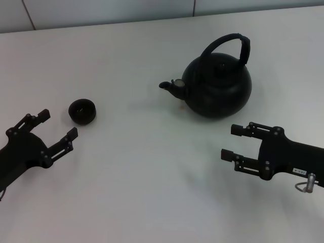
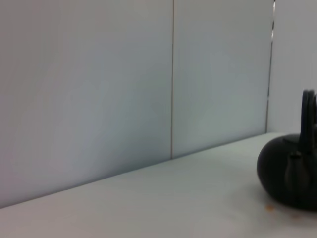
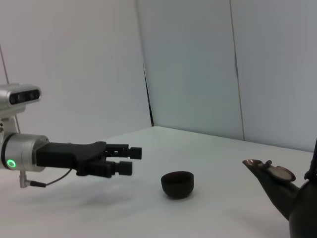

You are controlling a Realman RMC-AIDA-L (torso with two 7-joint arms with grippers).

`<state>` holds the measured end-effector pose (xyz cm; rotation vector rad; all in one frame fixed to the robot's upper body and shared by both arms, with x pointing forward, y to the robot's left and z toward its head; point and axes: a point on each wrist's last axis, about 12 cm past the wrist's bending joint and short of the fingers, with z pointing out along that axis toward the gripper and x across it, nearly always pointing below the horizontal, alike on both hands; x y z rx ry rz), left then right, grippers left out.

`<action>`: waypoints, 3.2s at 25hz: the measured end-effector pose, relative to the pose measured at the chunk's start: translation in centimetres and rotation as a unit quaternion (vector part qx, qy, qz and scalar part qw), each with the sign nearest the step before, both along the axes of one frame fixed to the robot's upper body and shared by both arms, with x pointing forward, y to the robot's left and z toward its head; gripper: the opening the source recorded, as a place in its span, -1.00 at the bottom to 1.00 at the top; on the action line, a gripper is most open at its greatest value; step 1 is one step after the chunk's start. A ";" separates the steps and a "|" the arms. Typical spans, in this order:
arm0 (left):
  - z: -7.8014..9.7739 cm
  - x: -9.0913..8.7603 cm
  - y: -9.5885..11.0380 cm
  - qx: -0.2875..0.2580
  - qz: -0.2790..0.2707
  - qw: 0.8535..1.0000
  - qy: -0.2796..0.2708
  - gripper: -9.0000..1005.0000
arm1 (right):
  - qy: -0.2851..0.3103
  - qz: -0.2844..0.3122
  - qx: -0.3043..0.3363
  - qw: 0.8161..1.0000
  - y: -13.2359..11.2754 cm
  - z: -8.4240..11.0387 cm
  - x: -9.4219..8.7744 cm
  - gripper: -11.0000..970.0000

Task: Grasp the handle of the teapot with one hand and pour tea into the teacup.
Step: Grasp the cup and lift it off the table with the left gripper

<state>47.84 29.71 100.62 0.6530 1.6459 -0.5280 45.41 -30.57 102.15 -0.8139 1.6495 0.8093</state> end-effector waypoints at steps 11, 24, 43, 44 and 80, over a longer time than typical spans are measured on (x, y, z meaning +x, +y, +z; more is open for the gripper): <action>-0.7 0.4 -0.2 0.024 0.017 1.000 0.007 0.65 | -0.002 -0.001 0.001 1.000 0.0 0.1 0.2 0.39; -1.0 1.3 -1.0 0.034 0.020 0.999 0.024 0.65 | -0.004 -0.002 0.001 1.000 0.1 0.2 0.3 0.39; -0.8 3.9 -3.0 0.054 0.016 0.998 0.033 0.65 | -0.002 -0.004 0.002 1.000 0.0 0.1 0.3 0.39; -0.8 4.1 -3.1 0.056 0.016 0.998 0.034 0.65 | -0.002 -0.004 0.002 1.000 0.0 0.1 0.3 0.39; -0.6 5.9 -4.7 0.079 0.017 0.996 0.039 0.58 | -0.001 -0.004 0.006 1.000 0.0 0.2 0.2 0.38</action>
